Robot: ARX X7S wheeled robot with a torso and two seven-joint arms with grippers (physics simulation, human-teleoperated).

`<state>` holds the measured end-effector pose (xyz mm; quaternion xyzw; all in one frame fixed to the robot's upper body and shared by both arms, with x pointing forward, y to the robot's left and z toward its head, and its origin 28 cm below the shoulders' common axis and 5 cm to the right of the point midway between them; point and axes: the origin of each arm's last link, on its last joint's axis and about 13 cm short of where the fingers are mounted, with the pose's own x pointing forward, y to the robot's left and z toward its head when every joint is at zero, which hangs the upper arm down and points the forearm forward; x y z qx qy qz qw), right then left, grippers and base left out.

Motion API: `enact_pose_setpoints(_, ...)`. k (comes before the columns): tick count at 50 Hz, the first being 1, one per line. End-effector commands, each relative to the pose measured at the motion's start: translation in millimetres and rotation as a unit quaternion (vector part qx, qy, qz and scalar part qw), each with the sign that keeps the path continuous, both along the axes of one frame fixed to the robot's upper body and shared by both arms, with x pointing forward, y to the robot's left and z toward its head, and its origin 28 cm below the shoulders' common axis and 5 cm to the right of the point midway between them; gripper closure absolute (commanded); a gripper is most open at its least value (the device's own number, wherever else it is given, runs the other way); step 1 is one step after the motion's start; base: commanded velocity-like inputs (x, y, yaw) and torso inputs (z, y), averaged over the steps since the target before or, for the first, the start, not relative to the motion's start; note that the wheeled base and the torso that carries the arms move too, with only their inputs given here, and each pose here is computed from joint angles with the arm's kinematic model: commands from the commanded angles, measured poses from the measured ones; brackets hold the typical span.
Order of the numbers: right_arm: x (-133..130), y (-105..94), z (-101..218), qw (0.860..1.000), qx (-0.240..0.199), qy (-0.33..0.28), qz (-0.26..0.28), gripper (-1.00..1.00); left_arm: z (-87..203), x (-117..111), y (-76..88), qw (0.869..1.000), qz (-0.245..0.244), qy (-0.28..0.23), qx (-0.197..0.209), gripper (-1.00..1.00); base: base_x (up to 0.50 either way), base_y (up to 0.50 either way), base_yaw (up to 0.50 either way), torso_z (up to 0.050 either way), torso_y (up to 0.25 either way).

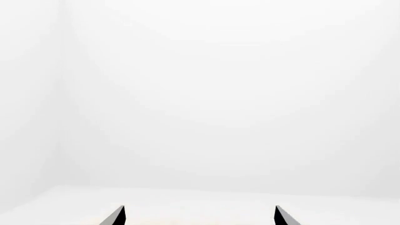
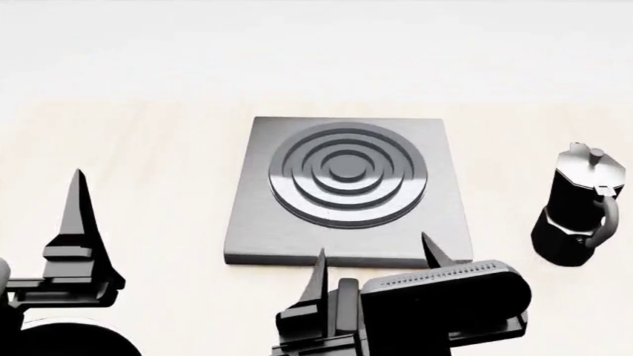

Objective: Turn on the stove.

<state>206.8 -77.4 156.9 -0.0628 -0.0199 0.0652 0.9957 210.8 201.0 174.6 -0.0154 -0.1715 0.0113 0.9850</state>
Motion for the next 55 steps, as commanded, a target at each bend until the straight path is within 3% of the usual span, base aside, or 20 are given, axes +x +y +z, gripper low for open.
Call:
enact_pose_setpoints(1, 4, 2.5, -5, 0.999, 0.012, 0.040, -0.006, -1.00, 0, 0, 0.4, 1.000, 0.000, 0.001, 0.000, -1.00, 0.00, 0.00, 0.00, 0.000, 0.000)
enact_pose_setpoints(15, 9, 3.8, -10, 0.994, 0.010, 0.102, -0.023, -1.00, 0, 0, -0.4, 1.000, 0.001, 0.001, 0.001, -1.00, 0.00, 0.00, 0.00, 0.000, 0.000)
enact_pose_setpoints(55, 18, 5.2, -19, 0.982, 0.033, 0.183, -0.017, -1.00, -8, -1, -0.8, 1.000, -0.001, 0.001, 0.000, -1.00, 0.00, 0.00, 0.00, 0.000, 0.000)
